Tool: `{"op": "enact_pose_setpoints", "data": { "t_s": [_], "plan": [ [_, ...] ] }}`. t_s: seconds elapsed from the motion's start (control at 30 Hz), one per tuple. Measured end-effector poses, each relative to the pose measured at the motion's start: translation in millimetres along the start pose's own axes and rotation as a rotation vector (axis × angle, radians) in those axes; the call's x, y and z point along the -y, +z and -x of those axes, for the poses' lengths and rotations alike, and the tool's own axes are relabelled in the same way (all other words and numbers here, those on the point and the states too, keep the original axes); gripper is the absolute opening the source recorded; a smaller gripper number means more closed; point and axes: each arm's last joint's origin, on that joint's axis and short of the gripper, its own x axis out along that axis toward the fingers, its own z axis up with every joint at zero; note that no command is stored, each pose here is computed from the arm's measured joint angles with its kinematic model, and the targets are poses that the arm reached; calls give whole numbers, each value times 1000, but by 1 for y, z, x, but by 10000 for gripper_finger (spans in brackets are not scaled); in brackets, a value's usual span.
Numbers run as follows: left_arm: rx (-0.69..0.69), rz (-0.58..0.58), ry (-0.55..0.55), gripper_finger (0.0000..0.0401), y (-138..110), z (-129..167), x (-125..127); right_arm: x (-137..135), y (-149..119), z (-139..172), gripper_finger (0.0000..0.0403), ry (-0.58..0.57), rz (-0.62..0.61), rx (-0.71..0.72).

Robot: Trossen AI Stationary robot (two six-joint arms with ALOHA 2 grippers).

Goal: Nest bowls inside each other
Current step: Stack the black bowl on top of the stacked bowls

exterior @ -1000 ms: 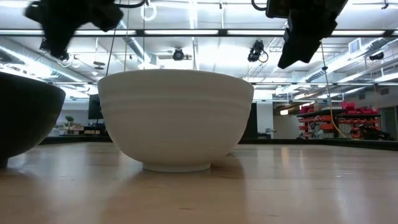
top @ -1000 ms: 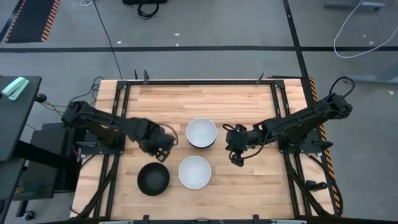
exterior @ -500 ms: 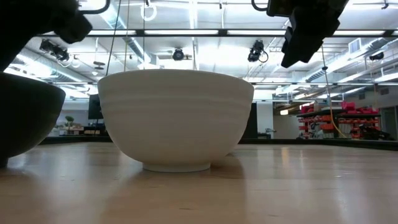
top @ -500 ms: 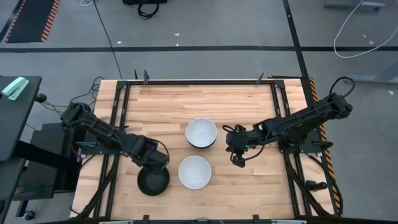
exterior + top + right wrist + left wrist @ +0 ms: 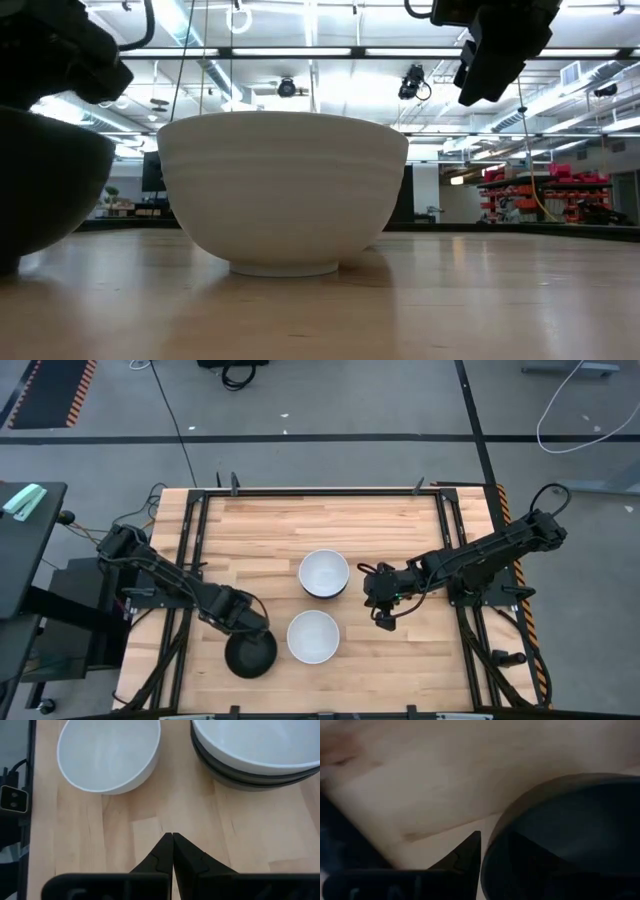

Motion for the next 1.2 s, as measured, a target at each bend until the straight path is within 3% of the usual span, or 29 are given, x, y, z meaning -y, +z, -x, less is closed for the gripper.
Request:
{"op": "enact_pose_setpoints", "data": {
  "t_s": [0.23, 0.47, 0.73, 0.83, 1.2],
  "plan": [
    [-15, 22, 38, 108, 2, -14, -9, 0, 0, 0, 15, 9, -1, -4],
    [-28, 15, -21, 102, 3, -23, -7, 0, 0, 0, 15, 11, -3, -5],
    [-32, 34, -26, 35, 5, -23, -6, 2, 2, 0, 14, 5, -12, 0],
    [-35, 31, -41, 12, 5, -20, -5, 2, 1, 0, 11, 7, -20, -1],
    [19, 10, 17, 11, 19, 10, -1, 0, 0, 0, 12, 29, -30, -12]
  ]
}}
